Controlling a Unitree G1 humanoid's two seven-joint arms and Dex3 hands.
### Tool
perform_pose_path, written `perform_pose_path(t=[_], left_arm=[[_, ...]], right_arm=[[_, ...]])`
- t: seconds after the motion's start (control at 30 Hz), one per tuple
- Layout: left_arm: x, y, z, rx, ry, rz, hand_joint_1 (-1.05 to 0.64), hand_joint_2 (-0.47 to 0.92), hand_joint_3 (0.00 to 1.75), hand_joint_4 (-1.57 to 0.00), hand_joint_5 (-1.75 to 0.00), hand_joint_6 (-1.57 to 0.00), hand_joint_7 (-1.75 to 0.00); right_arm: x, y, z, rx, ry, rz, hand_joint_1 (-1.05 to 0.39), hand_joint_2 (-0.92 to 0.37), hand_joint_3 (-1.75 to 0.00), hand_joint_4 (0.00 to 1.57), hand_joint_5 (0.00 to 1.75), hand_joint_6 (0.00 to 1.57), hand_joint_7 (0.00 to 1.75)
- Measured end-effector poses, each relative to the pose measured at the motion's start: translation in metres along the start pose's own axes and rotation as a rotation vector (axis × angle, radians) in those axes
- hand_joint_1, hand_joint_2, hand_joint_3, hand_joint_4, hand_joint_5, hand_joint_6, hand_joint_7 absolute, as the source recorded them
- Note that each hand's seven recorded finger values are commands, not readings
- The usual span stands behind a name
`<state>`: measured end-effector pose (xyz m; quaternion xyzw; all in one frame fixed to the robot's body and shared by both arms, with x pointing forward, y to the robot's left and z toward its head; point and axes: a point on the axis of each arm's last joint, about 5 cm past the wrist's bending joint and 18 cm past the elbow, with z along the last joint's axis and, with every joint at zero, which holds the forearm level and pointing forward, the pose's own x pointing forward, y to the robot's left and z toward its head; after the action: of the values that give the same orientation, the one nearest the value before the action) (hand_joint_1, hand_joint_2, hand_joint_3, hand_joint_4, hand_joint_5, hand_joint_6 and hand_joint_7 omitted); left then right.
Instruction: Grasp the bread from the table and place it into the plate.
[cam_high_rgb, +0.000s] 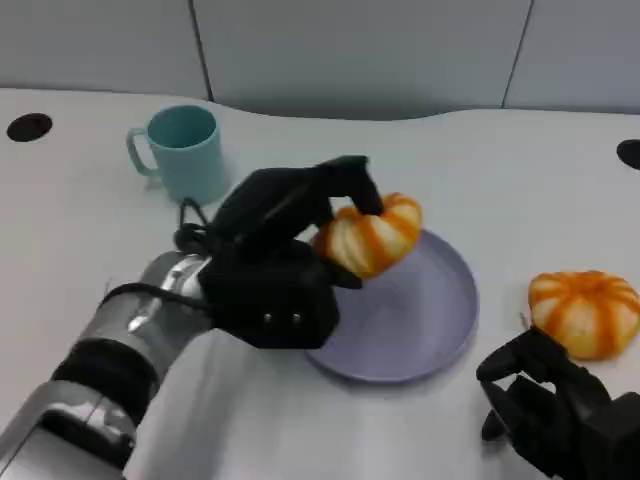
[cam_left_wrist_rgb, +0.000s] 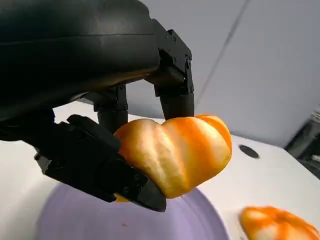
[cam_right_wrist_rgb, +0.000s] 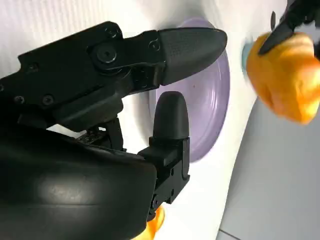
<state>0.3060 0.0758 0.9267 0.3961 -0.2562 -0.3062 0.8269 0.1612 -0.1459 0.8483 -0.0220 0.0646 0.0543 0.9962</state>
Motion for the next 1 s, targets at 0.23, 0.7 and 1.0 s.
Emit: perform_pose_path(t=[0.23,0.7,1.0], left_arm=[[0.0051,0.0023,0.0029,0.012,-0.014,-0.005,-0.04,0.82,0.07,-0.92,-1.75,-0.66,-1.75],[0.0046,0.0027,0.0023,0.014,-0.011,-0.005,-0.04,0.81,0.09,-0.92,-1.75,-0.66,-1.75],[0.0046,0.0027,0.0023,0.014,-0.011,-0.005,-0.04,0.81,0.1,-0.92,-1.75,-0.66,-1.75]], right_arm=[[0.0001,-0.0003,-0.0001,0.0,0.0,-0.001,-0.28,-0.92,-0.33,0.54,1.75,0.34,1.75],[0.0002,-0.0002,0.0,0.0,0.0,-0.001,-0.28,-0.92,-0.33,0.54,1.75,0.34,1.75],[0.0002,-0.0002,0.0,0.0,0.0,-0.001,-0.28,-0.92,-0.33,0.54,1.75,0.34,1.75]])
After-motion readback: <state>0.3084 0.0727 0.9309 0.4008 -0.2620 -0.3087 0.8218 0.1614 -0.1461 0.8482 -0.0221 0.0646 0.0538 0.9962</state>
